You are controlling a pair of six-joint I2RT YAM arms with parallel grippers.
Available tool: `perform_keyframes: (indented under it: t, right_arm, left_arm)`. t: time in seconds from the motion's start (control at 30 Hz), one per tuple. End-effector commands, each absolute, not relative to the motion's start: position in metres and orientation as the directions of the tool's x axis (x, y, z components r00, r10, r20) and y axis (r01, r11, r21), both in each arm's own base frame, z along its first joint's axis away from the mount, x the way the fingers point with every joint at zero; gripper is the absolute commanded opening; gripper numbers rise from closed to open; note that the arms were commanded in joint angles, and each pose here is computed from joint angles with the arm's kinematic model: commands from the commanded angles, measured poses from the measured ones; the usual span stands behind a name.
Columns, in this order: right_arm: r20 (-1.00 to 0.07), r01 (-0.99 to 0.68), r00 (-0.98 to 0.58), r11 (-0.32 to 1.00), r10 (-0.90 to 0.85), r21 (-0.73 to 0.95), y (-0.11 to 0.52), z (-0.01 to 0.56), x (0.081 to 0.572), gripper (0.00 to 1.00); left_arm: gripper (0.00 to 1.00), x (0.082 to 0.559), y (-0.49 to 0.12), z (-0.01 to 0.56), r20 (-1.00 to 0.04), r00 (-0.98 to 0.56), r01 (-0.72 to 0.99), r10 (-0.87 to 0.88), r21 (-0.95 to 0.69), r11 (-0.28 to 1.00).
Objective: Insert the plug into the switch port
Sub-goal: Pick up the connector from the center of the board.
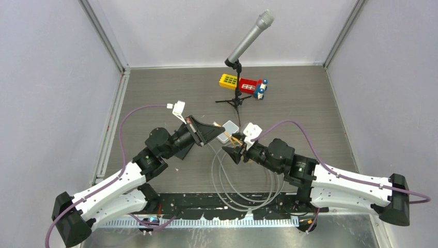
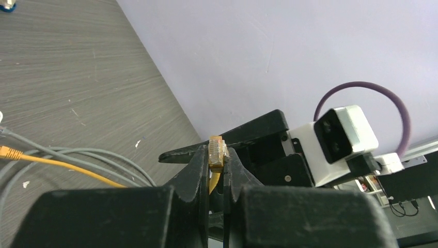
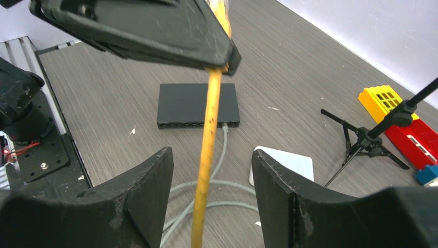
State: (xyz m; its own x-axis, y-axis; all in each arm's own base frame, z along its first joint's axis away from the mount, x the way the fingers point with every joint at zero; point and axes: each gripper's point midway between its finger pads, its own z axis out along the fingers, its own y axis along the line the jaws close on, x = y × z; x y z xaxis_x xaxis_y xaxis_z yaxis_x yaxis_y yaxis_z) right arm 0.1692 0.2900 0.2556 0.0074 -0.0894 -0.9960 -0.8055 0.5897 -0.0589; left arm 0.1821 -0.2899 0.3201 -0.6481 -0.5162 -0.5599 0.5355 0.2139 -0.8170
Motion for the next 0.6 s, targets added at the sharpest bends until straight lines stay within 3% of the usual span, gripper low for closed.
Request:
perform_keyframes:
  t: [0.0,0.3,0.57]
  right_arm:
    - [-0.994,-0.81,0.105,0.581,0.019,-0.075,0.3,0.31,0.171,0.61]
    - [-0.99,-0.812,0.136,0.577,0.04,-0.088,0.3,0.323,0.171,0.55]
    - [-0.987,-0.796,0.144,0.601,0.068,-0.074,0.302,0.32,0.177,0.42]
  left_arm:
    - [0.0,0.184,-0.287,0.328,-0.573,-0.615,0.551,-0.542,-0.804,0.224]
    - [0.0,0.183,-0.288,0.326,-0.572,-0.618,0.548,-0.539,-0.806,0.226]
    - [0.0,0.182,-0.287,0.325,-0.565,-0.622,0.542,-0.543,-0.81,0.222]
